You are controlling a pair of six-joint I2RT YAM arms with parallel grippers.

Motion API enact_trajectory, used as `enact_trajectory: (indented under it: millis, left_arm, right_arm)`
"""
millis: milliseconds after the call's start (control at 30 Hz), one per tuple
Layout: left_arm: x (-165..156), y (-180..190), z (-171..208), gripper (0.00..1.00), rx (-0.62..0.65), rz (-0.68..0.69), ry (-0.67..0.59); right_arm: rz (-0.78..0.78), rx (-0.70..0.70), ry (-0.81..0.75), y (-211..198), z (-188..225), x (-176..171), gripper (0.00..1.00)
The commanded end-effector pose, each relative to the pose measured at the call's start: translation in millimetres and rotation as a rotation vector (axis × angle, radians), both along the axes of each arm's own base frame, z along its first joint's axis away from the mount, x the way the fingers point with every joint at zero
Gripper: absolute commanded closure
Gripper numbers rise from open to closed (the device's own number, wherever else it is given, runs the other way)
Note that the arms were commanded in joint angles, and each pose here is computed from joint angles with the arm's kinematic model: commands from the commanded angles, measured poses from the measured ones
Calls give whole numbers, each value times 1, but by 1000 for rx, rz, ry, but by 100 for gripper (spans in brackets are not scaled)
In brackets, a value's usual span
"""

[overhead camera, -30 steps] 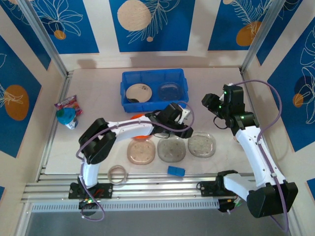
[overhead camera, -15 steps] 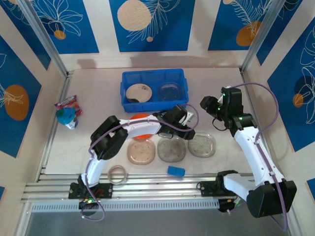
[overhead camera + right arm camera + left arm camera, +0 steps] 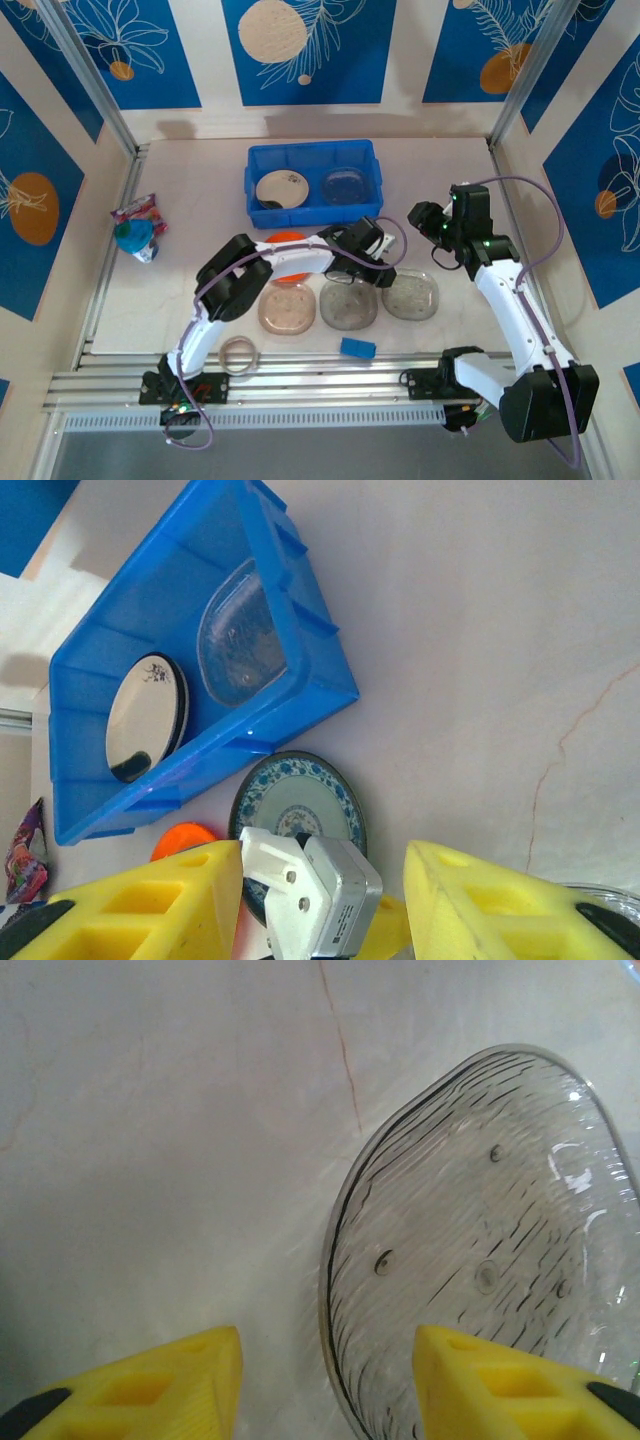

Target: Place the plates into the plastic bin on the countertop

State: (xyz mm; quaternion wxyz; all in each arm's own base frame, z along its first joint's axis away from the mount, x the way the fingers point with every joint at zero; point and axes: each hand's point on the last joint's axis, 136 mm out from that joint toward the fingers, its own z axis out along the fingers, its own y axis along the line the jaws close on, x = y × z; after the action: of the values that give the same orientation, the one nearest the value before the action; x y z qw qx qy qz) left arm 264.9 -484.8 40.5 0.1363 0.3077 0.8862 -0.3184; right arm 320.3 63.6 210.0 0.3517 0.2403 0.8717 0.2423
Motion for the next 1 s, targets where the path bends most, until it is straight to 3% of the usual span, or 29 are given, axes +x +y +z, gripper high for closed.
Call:
enact_trajectory:
  millis: [0, 367, 567, 767, 967]
  left_arm:
    - [-6, -10, 0, 54, -12, -36, 18]
    - [-9, -12, -9, 62, 11, -43, 37]
    - [-8, -15, -11, 75, 21, -40, 44]
    - [-5, -15, -10, 78, 26, -30, 36]
    - [-2, -24, 3, 88, -21, -39, 35]
  right_arm:
    - [-3, 30, -26, 2, 4, 0, 53]
    - [-13, 27, -9, -2, -5, 0, 53]
    - [-21, 27, -8, -5, -6, 0, 53]
    - [-11, 3, -20, -8, 1, 4, 54]
    - [-11, 1, -29, -9, 6, 9, 53]
